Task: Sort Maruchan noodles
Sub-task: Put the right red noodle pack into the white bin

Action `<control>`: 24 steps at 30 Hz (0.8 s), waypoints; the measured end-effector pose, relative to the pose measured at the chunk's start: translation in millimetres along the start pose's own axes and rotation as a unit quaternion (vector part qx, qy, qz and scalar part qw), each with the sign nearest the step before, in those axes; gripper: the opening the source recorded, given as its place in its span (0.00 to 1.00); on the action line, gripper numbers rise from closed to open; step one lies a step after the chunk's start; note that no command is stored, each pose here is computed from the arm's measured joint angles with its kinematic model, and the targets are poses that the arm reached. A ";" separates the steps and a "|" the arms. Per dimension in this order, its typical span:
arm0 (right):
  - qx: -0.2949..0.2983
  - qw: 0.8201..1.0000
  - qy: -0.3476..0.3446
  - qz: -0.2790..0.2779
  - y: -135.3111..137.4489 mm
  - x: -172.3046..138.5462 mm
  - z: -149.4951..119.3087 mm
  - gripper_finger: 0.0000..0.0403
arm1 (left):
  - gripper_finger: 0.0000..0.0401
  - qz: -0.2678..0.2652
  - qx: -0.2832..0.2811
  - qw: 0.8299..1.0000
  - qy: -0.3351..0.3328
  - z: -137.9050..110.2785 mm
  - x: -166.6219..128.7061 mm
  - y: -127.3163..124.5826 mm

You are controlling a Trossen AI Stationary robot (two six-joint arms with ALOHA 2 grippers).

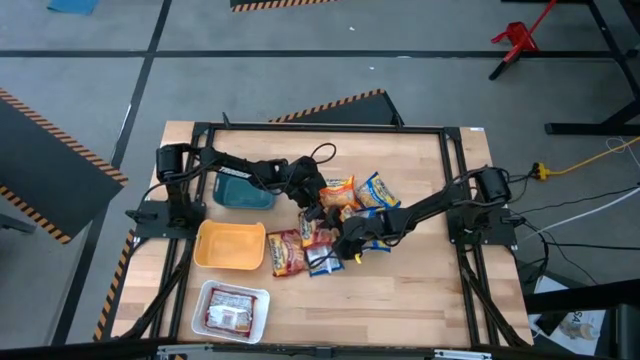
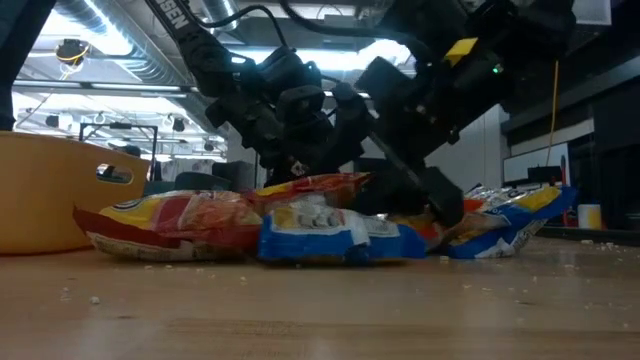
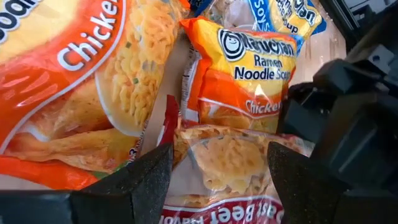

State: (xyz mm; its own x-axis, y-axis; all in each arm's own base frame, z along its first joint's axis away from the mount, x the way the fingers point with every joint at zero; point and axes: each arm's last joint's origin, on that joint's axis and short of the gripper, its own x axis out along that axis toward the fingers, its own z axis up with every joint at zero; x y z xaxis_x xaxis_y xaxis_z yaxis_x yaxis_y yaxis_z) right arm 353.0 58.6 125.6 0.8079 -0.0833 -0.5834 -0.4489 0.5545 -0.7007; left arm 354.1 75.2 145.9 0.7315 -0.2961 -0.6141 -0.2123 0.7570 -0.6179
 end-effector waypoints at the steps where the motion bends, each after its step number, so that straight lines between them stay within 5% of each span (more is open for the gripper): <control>1: 0.000 1.000 0.004 -0.005 -0.6 1.7 0.6 0.68 | 0.64 0.000 0.000 1.000 -0.001 0.2 0.0 0.0; 16: 0.025 0.998 0.050 -0.029 -3.7 4.1 0.3 0.25 | 0.64 0.011 -0.004 1.000 -0.015 2.3 -0.6 1.0; 24: 0.018 0.995 0.076 -0.054 -0.5 2.2 3.4 0.24 | 0.64 -0.035 -0.098 0.995 -0.007 11.9 -12.6 17.2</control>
State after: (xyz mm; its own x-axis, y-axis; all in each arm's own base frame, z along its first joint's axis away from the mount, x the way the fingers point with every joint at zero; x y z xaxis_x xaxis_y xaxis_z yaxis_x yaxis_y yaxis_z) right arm 356.3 60.9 126.0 0.7818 -0.2671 -0.5635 -0.3473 0.5640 -0.7492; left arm 349.0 98.9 148.9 0.7579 -0.3351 -0.5598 -0.2817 0.6058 -0.7441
